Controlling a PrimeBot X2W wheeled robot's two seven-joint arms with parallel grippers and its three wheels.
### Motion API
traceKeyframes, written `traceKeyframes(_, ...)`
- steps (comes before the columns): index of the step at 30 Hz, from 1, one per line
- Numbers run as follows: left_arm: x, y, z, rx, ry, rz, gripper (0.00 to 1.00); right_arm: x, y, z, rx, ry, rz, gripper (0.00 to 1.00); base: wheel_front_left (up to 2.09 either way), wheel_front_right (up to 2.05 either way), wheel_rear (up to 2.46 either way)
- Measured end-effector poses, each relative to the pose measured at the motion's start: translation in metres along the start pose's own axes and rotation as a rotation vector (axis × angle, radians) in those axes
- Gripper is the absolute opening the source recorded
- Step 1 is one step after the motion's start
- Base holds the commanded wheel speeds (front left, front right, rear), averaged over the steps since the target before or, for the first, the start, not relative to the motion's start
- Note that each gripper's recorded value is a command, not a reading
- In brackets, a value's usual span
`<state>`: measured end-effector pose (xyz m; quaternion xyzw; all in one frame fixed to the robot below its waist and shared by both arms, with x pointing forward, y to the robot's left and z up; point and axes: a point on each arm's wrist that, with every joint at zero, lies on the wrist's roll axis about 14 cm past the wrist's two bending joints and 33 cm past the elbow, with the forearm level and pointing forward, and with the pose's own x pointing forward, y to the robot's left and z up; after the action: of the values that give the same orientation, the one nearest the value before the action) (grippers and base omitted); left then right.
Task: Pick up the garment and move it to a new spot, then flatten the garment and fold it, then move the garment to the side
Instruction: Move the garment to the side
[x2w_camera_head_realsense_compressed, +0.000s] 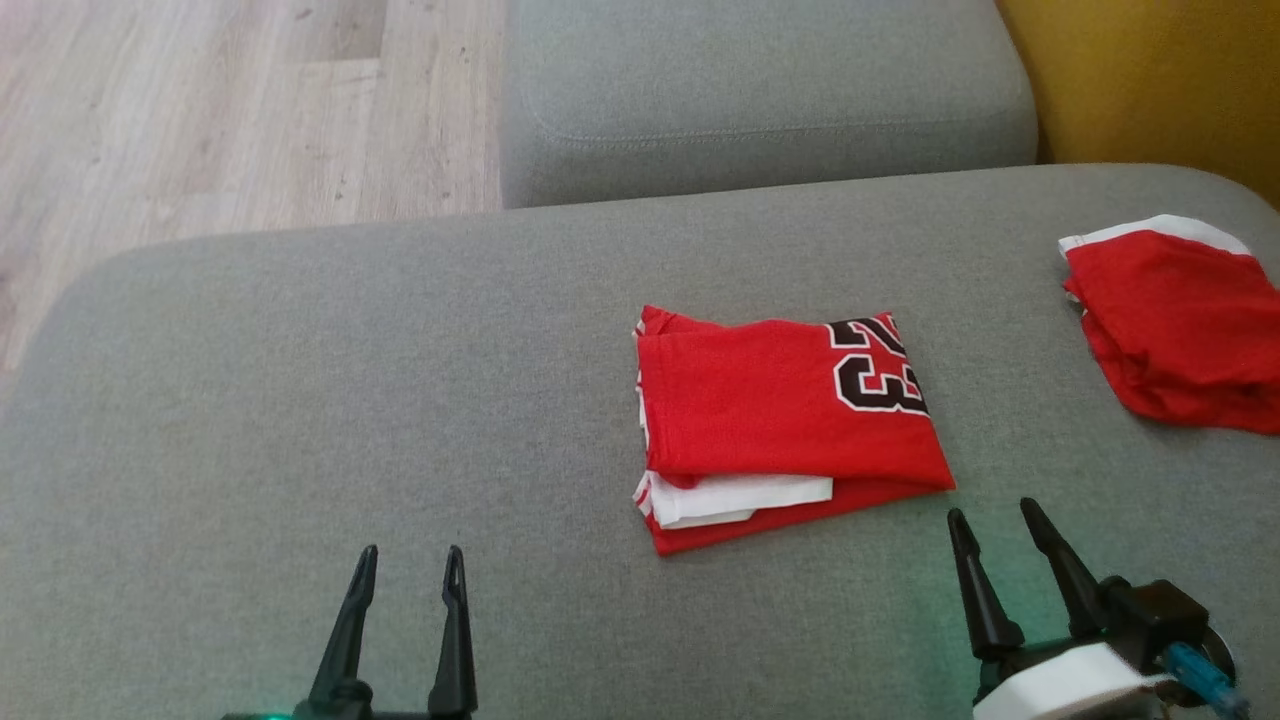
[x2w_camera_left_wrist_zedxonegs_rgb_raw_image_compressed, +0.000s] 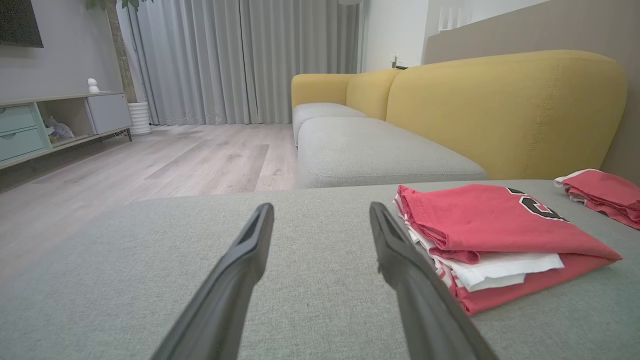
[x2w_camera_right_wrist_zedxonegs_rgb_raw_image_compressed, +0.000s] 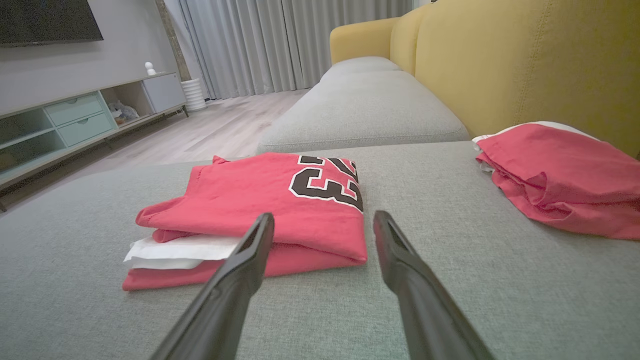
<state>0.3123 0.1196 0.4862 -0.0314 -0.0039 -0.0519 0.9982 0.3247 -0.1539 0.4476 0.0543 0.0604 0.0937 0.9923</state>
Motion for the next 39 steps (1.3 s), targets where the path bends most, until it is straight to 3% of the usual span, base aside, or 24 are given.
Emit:
traceKeyframes(8, 0.005, -0.001, -0.008, 0.011, 0.029, -0.002, 1.0, 0.01, -0.009, -0.018, 0.006, 0.066, -0.017, 1.0, 0.0, 0.0, 0.0)
traceKeyframes(16, 0.034, -0.011, -0.01, 0.029, 0.029, -0.034, 1.0, 0.063, -0.026, -0.016, 0.095, 0.133, -0.034, 1.0, 0.0, 0.0, 0.0)
traceKeyframes(21, 0.049, -0.017, -0.019, 0.02, 0.053, -0.054, 1.0, 0.094, -0.045, -0.027, 0.101, 0.269, -0.049, 1.0, 0.0, 0.0, 0.0)
traceKeyframes(26, 0.058, -0.018, -0.026, 0.02, 0.07, -0.054, 1.0, 0.099, -0.034, -0.064, 0.155, 0.446, -0.02, 0.98, 0.0, 0.0, 0.0)
traceKeyframes(28, 0.059, -0.017, -0.028, 0.021, 0.073, -0.048, 1.0, 0.103, -0.025, -0.068, 0.181, 0.466, 0.004, 0.0, 0.0, 0.0, 0.0)
traceKeyframes(33, 0.061, -0.018, -0.033, 0.021, 0.087, -0.05, 1.0, 0.108, -0.024, -0.065, 0.173, 0.456, 0.028, 0.0, 0.0, 0.0, 0.0)
traceKeyframes(39, 0.075, -0.027, -0.039, 0.019, 0.094, -0.084, 1.0, 0.117, -0.063, -0.047, 0.08, 0.398, -0.016, 0.0, 0.0, 0.0, 0.0)
